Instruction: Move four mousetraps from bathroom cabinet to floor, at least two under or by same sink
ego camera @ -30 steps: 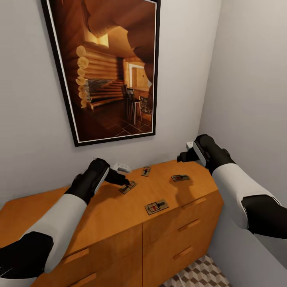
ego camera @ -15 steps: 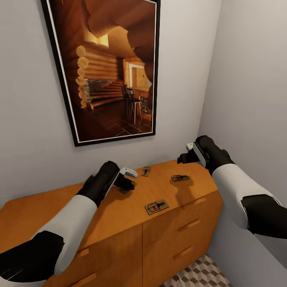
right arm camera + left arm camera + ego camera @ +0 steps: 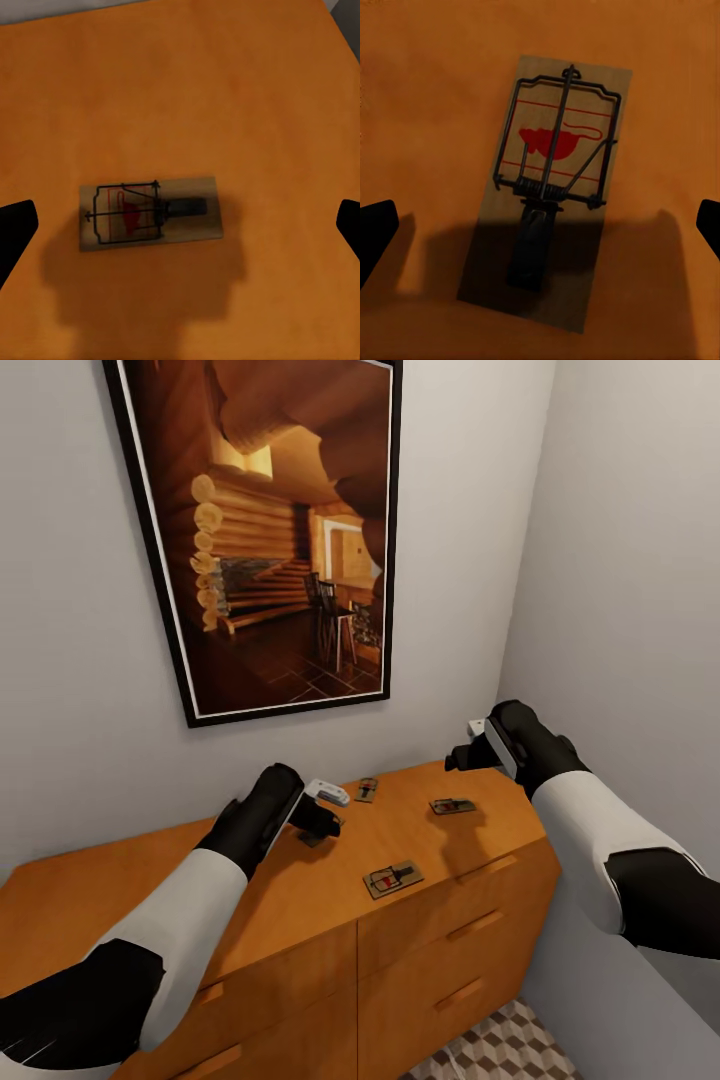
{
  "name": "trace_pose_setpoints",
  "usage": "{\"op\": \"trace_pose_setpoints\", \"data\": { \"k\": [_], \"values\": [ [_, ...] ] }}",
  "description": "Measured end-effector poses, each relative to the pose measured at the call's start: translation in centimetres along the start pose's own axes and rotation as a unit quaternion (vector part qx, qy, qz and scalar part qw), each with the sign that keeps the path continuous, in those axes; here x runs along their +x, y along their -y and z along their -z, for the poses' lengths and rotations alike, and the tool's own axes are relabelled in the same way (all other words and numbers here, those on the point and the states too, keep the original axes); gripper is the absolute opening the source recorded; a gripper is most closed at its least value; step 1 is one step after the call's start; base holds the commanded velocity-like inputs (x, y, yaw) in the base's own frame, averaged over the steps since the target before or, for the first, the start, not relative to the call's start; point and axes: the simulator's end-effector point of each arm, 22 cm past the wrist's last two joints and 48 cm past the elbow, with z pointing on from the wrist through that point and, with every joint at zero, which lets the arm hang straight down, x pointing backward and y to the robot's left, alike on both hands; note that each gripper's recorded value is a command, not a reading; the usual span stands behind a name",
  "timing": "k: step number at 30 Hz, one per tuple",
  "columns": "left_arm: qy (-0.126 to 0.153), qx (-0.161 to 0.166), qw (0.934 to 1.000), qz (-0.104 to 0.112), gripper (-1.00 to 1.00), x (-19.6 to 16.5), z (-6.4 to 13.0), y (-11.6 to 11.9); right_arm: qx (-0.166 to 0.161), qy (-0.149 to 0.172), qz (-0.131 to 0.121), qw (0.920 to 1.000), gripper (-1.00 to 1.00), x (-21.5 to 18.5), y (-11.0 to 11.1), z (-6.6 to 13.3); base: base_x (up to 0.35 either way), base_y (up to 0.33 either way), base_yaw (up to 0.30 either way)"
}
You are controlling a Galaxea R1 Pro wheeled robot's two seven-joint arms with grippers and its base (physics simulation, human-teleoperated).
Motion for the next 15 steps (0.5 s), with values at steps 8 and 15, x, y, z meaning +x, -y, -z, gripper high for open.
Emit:
{"op": "trace_pose_setpoints", "data": {
  "k": [8,15],
  "values": [
    [-0.001,-0.002,1.0,-0.001,1.0,0.05,-0.02,-0.11,0.0,0.0,0.0,1.0,1.0,0.01,0.03,0.0,0.0,0.0,0.0],
    [-0.004,-0.002,1.0,-0.001,1.0,0.26,-0.15,-0.12,0.0,0.0,0.0,1.0,1.0,0.01,0.02,0.0,0.0,0.0,0.0]
  ]
}}
